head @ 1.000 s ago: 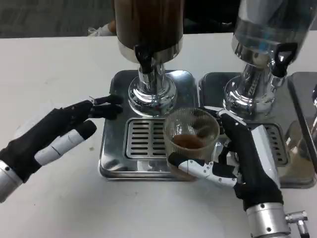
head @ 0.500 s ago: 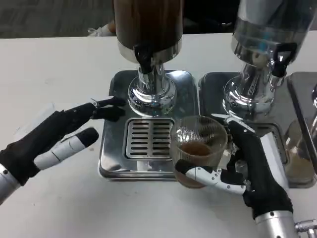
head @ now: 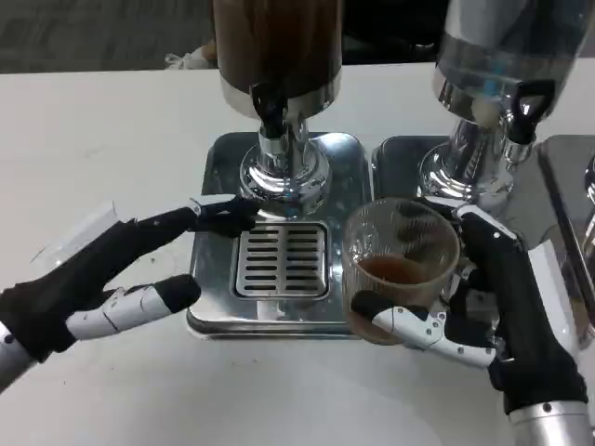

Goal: Grasp the cup under the faucet to collect the drink, then remove the cup.

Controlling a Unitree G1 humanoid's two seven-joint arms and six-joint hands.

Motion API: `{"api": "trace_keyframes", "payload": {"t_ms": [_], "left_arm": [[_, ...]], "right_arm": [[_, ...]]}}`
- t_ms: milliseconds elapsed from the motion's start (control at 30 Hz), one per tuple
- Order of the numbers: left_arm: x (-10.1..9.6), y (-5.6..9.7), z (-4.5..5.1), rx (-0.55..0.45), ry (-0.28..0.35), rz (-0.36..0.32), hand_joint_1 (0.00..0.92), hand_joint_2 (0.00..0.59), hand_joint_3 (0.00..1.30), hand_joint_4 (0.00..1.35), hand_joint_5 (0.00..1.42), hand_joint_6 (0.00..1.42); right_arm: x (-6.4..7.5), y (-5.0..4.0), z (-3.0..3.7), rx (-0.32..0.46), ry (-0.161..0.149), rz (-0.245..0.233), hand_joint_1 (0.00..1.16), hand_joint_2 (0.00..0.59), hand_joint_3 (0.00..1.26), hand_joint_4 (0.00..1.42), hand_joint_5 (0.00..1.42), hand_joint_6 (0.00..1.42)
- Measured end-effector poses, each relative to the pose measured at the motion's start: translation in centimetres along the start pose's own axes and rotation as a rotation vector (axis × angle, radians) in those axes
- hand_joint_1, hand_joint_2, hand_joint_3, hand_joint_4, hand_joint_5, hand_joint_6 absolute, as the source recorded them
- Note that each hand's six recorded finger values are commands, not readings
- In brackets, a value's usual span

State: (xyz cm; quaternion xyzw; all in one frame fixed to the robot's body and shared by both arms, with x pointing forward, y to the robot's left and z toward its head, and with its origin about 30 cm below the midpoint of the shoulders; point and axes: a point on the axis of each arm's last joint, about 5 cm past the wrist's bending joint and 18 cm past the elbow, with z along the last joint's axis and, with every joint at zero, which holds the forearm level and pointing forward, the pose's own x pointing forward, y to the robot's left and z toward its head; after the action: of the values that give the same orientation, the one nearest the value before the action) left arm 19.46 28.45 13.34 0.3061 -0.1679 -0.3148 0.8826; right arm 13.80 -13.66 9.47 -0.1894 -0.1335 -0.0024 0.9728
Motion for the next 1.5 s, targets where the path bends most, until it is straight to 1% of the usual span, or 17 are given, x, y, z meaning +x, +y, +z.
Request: {"api": "trace_keyframes", "payload": {"t_ms": [133, 200, 333, 533, 633, 700, 800, 933, 1067, 1233, 1367, 1500], "left_arm": [[-0.1, -0.2, 0.45, 0.013, -0.017, -0.021, 0.000, 0.076, 0.22, 0.23, 0.24, 0.16], [-0.1, -0.2, 0.64, 0.020, -0.024, -0.028, 0.000, 0.076, 0.22, 0.23, 0.23, 0.16], [-0.3, -0.3, 1.11, 0.039, -0.038, -0.049, 0.000, 0.076, 0.22, 0.22, 0.23, 0.16], [-0.6, -0.1, 1.90, 0.099, -0.078, -0.079, 0.000, 0.072, 0.22, 0.20, 0.21, 0.14], [-0.9, -0.2, 2.26, 0.142, -0.094, -0.106, 0.000, 0.072, 0.21, 0.20, 0.20, 0.14], [-1.0, -0.1, 2.41, 0.172, -0.091, -0.131, 0.000, 0.067, 0.21, 0.19, 0.19, 0.13], [-1.2, 0.1, 2.59, 0.193, -0.102, -0.140, 0.000, 0.065, 0.21, 0.18, 0.19, 0.13], [-1.4, 0.1, 2.98, 0.218, -0.118, -0.157, 0.000, 0.055, 0.20, 0.15, 0.14, 0.11], [-1.7, 0.3, 3.42, 0.247, -0.132, -0.160, 0.000, 0.048, 0.19, 0.09, 0.09, 0.08], [-2.3, 0.4, 3.79, 0.272, -0.136, -0.178, 0.000, 0.047, 0.18, 0.08, 0.06, 0.06], [-2.5, 0.6, 4.07, 0.290, -0.139, -0.180, 0.000, 0.038, 0.18, 0.07, 0.05, 0.06], [-2.6, 0.8, 4.40, 0.309, -0.159, -0.183, 0.000, 0.037, 0.18, 0.06, 0.04, 0.05]], "right_arm": [[-0.3, -0.39, 0.40, -0.001, -0.008, -0.010, 1.03, 0.133, 0.86, 0.94, 1.09, 1.32], [-0.4, -0.49, 0.49, -0.002, -0.008, -0.011, 1.04, 0.133, 0.87, 0.94, 1.09, 1.33], [-0.9, -0.69, 0.60, -0.005, 0.007, -0.011, 1.04, 0.133, 0.88, 0.95, 1.10, 1.33], [-1.1, -0.99, 0.97, 0.004, 0.003, -0.008, 1.04, 0.133, 0.89, 0.96, 1.11, 1.33], [-1.4, -1.31, 1.26, 0.004, -0.003, -0.010, 1.05, 0.133, 0.89, 0.97, 1.11, 1.33], [-1.5, -1.48, 1.35, 0.000, -0.004, -0.009, 1.05, 0.133, 0.89, 0.97, 1.11, 1.33], [-1.8, -1.68, 1.50, -0.001, -0.002, -0.012, 1.05, 0.133, 0.90, 0.97, 1.11, 1.33], [-2.2, -1.86, 1.59, 0.002, 0.009, -0.008, 1.05, 0.133, 0.90, 0.98, 1.11, 1.33], [-2.2, -2.05, 1.91, 0.006, -0.005, -0.013, 1.05, 0.133, 0.91, 0.98, 1.12, 1.33], [-2.6, -2.28, 2.08, 0.004, 0.001, -0.004, 1.05, 0.133, 0.91, 0.98, 1.12, 1.33], [-2.6, -2.52, 2.29, 0.003, -0.007, -0.010, 1.05, 0.134, 0.92, 0.99, 1.12, 1.33], [-2.7, -2.69, 2.26, 0.007, 0.000, -0.013, 1.05, 0.134, 0.92, 0.99, 1.12, 1.33]]}}
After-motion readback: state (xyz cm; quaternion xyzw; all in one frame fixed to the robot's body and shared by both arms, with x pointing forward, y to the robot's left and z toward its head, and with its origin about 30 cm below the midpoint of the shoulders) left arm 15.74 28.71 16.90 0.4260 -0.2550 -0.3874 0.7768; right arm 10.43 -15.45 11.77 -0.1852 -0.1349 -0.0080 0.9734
